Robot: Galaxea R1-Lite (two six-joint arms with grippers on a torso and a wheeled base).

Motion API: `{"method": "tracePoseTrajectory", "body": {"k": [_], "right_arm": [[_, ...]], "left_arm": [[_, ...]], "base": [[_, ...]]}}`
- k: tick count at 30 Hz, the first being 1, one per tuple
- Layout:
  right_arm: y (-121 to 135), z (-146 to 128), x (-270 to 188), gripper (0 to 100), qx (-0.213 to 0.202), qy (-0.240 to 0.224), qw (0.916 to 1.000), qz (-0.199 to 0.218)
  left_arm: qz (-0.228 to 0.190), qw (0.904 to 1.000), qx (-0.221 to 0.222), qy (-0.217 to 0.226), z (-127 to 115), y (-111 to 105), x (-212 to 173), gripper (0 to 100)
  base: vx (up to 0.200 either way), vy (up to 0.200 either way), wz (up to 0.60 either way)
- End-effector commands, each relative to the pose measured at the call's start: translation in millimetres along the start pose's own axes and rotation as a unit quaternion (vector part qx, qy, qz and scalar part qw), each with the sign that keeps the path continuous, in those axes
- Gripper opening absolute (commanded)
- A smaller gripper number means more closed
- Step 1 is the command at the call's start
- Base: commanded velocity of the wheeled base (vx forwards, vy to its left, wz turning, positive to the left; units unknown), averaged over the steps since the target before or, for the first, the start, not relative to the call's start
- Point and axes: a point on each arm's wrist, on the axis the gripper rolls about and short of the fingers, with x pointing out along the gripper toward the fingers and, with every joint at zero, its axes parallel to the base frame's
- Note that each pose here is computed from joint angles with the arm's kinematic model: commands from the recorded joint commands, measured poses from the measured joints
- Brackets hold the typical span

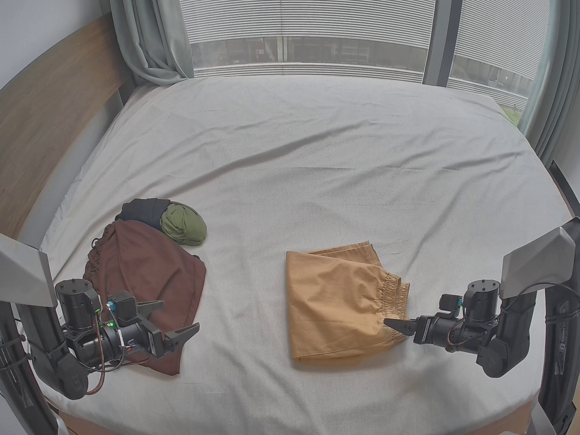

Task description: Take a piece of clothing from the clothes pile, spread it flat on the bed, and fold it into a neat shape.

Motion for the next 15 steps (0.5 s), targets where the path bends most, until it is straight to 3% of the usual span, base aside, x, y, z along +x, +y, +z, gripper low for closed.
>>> {"method": "tracePoseTrajectory", "body": {"k": [1, 15], "right_arm": [[-9.4, -10.7, 9.7, 100, 0.009, 0.016, 0.9997, -0.013], [-13.6, -21.1, 21.5, 100, 0.014, 0.028, 0.9993, -0.021]], "left_arm": [[-0.001, 0.9999, -0.006, 0.012, -5.0, -0.4, -0.4, 100], [-0.008, 0.9999, -0.005, 0.014, -5.5, -3.0, -1.2, 100]], "base": [[0.0, 0.0, 0.0], [0.0, 0.0, 0.0]]}}
